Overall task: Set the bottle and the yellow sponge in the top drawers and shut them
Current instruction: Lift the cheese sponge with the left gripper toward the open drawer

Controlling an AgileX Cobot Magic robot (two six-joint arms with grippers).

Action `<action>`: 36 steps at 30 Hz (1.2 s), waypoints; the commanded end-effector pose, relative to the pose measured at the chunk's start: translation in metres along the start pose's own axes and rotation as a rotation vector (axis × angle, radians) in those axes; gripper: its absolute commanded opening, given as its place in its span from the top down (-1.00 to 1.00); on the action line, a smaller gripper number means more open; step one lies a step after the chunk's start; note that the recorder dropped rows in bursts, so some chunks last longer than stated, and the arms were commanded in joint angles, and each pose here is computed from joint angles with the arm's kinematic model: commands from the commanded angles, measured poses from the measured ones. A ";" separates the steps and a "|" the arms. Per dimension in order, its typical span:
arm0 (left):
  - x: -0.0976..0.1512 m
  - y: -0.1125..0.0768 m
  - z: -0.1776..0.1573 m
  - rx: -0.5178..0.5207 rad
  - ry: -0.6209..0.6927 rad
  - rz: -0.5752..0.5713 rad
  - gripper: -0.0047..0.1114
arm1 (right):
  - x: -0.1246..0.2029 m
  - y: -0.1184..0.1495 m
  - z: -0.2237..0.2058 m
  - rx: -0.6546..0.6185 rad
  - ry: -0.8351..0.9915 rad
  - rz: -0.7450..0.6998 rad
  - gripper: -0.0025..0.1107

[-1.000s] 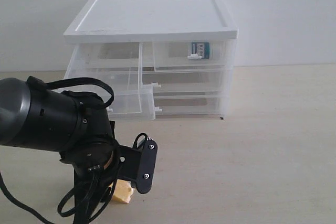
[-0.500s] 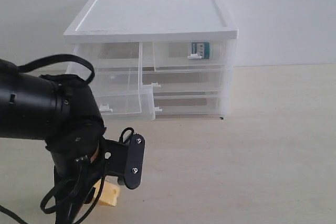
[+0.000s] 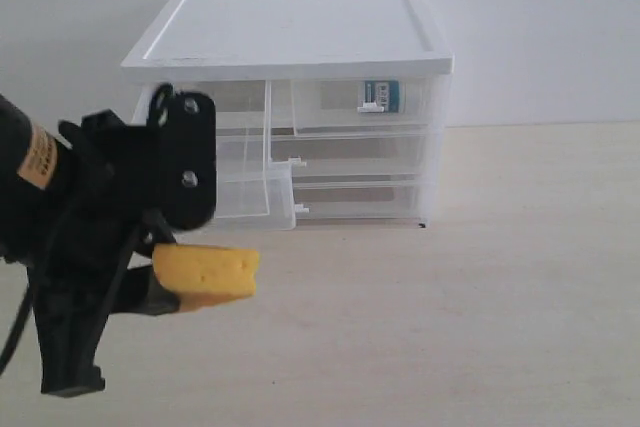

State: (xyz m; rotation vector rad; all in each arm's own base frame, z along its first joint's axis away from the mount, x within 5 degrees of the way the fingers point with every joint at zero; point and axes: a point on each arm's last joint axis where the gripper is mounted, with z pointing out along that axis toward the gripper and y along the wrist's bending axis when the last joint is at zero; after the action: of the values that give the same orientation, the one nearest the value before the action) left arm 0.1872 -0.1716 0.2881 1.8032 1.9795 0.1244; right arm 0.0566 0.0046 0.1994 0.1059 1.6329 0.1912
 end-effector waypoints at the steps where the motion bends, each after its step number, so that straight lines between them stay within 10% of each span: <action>1: -0.005 0.009 -0.032 -0.115 -0.139 -0.109 0.85 | -0.001 0.000 0.000 0.002 -0.012 -0.001 0.96; 14: -0.005 0.047 -0.052 -0.487 -0.213 -0.376 0.85 | -0.001 0.000 0.000 0.002 -0.012 -0.001 0.96; 36: -0.009 0.092 0.024 -0.527 0.002 -0.403 0.85 | -0.001 0.000 0.000 0.002 -0.012 0.001 0.96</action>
State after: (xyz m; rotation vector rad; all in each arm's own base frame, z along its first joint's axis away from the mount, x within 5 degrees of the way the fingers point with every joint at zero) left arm 0.2733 -0.1715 0.3075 1.0741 2.0154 0.4634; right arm 0.0566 0.0047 0.1995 0.1093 1.6327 0.1955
